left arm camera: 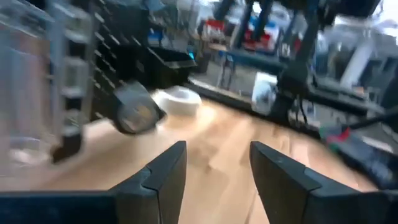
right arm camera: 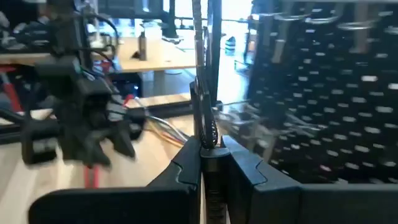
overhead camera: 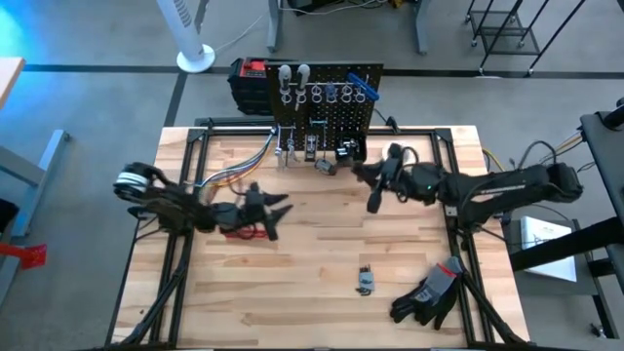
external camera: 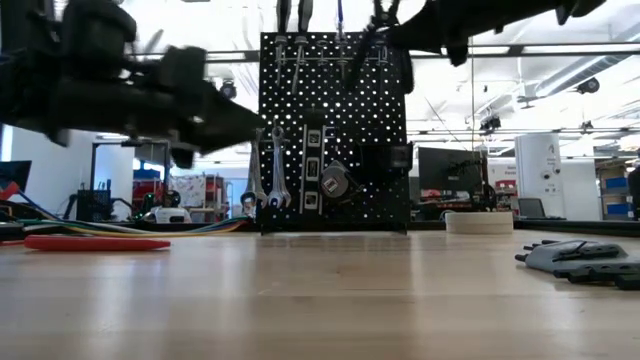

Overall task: Hang tools onto peg board
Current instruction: Hang the wire cutter on the peg board

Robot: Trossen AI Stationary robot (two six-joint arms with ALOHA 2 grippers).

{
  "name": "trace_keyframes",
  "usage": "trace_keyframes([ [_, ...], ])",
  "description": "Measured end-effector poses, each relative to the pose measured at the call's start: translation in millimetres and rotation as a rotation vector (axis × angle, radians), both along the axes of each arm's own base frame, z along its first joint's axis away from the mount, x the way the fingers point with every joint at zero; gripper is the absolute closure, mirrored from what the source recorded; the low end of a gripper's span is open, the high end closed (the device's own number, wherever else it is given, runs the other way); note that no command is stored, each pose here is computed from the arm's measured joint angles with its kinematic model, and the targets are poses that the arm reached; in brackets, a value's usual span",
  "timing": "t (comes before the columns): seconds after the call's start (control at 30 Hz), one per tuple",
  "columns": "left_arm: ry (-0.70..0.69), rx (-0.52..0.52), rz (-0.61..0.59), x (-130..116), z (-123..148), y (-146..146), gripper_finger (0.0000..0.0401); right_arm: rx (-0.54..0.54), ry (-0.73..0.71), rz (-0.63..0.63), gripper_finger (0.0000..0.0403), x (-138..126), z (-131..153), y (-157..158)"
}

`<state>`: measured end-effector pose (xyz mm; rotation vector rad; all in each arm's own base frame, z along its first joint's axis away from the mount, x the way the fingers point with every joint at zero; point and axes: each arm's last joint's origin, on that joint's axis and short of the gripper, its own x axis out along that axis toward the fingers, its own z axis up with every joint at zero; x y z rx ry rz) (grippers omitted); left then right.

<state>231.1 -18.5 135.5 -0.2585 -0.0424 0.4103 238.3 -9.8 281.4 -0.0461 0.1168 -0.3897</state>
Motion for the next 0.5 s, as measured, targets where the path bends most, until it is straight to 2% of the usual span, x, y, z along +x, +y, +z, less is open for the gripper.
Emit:
trace_keyframes([
  [0.17, -0.070, 0.020, 0.037, -41, 10, 8, 0.0243, 0.018, 0.030, -0.082, 0.0376, -26, 9, -24],
  [0.27, -0.093, 0.077, 0.049, -57, 16, 12, 0.0246, 0.072, -0.023, -0.030, 0.0376, -34, 15, -36],
  [0.4, -0.093, 0.178, 0.102, -67, 22, 20, 0.0246, 0.154, -0.055, 0.095, 0.0376, -22, 9, -55],
  [0.5, -0.091, 0.232, 0.158, -67, 28, 28, 0.0246, 0.203, -0.043, 0.165, 0.0376, 0, -3, -67],
])
